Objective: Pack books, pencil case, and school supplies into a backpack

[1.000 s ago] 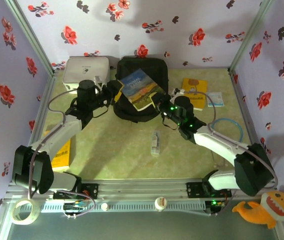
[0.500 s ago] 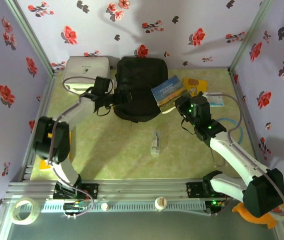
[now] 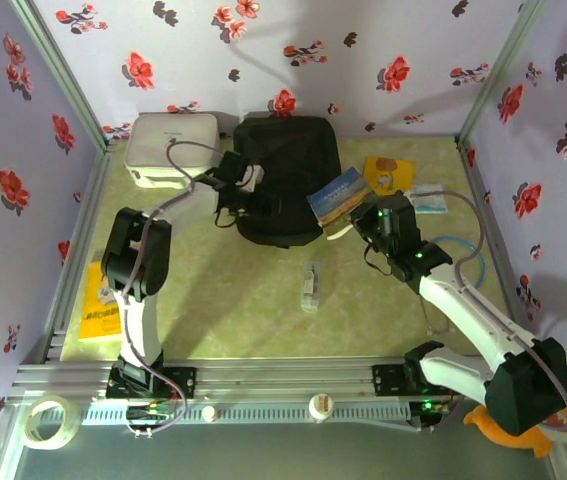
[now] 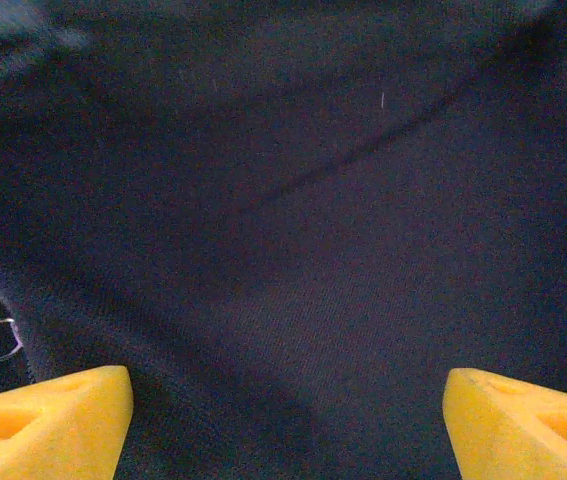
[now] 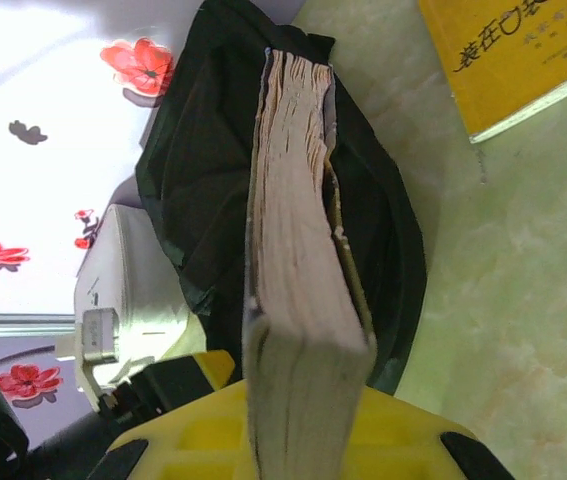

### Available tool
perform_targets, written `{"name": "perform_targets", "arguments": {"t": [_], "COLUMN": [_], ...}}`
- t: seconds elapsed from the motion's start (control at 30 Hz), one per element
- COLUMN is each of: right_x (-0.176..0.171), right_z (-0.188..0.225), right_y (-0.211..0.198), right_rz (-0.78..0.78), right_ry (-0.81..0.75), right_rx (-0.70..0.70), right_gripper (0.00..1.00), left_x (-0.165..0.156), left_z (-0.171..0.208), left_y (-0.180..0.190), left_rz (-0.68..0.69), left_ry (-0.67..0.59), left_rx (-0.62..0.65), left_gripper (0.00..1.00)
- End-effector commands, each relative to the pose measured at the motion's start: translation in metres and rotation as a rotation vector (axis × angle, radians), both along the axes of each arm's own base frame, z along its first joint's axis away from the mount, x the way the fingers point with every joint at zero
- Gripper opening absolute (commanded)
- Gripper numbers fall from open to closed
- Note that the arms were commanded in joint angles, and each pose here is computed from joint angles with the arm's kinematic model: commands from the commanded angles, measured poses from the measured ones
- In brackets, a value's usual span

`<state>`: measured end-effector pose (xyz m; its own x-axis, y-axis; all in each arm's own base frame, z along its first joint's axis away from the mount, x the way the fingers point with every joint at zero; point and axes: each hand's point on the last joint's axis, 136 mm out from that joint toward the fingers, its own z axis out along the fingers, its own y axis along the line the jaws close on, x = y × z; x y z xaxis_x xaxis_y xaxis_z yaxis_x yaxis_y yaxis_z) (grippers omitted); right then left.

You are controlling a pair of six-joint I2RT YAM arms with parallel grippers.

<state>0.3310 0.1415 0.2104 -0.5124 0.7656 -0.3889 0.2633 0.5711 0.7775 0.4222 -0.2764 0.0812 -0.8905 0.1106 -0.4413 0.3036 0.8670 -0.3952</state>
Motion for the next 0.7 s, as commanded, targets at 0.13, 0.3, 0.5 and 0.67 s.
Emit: {"name": "perform_targets", "arguments": {"t": [0.13,0.3,0.5,0.67], "right_x": [-0.003,-0.013,-0.024,-0.029], "right_z": [0.025,0.029,0.028,0.022], "right_y": [-0.025,-0.048,-0.072,-0.084], "right_rz": [-0.083,-0.132,-0.164,-0.188], "right_ry": [-0.073,-0.071,-0.048,-0.017], "right_rx": [-0.028,-0.075,-0.12,-0.13], "right_gripper": [0.02,0.02,0.02,0.02], "left_x": [-0.057,-0.055,-0.066,-0.084], "left_z": [-0.009,0.029,0.05,0.046], "left_y": [-0.034,-0.039,-0.046,-0.074], "left_rz": [-0.145,-0.242,-0.484,-0.667], "left_ry": [0.079,-0.012,-0.101,-0.089], "left_rx": [0.018,0.036,0.096,0.095], "left_gripper": [0.8,0.8,0.77,0.7]}}
